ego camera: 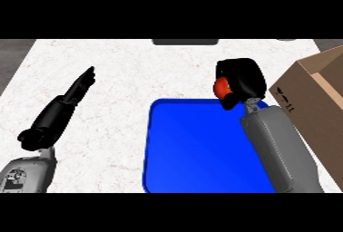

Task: Pick the tomato from the tray and place it in the cardboard box

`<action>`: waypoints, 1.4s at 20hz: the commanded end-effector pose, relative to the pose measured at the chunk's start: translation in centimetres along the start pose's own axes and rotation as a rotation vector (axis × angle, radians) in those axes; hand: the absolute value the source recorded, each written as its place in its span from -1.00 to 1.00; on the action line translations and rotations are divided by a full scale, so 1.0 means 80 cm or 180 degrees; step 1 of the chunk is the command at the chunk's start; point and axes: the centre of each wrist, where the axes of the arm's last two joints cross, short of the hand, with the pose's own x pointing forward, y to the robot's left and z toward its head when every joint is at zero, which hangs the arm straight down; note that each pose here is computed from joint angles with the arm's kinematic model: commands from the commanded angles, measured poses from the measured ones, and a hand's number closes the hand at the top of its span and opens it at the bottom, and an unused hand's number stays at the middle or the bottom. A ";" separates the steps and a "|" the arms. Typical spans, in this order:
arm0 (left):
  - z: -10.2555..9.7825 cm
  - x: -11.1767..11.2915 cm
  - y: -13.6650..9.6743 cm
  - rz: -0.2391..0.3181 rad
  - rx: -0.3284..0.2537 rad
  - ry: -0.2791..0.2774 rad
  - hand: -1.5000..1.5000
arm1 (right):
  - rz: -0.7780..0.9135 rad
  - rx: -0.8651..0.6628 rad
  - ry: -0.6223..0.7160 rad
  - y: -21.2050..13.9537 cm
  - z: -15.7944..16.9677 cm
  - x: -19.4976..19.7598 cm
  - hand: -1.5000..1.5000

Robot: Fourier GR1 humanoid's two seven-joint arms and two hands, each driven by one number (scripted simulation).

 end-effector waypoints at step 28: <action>-0.017 0.000 0.001 -0.0008 0.0007 -0.0059 0.00 | -0.0475 -0.0170 0.2380 -0.169 0.042 -0.291 1.00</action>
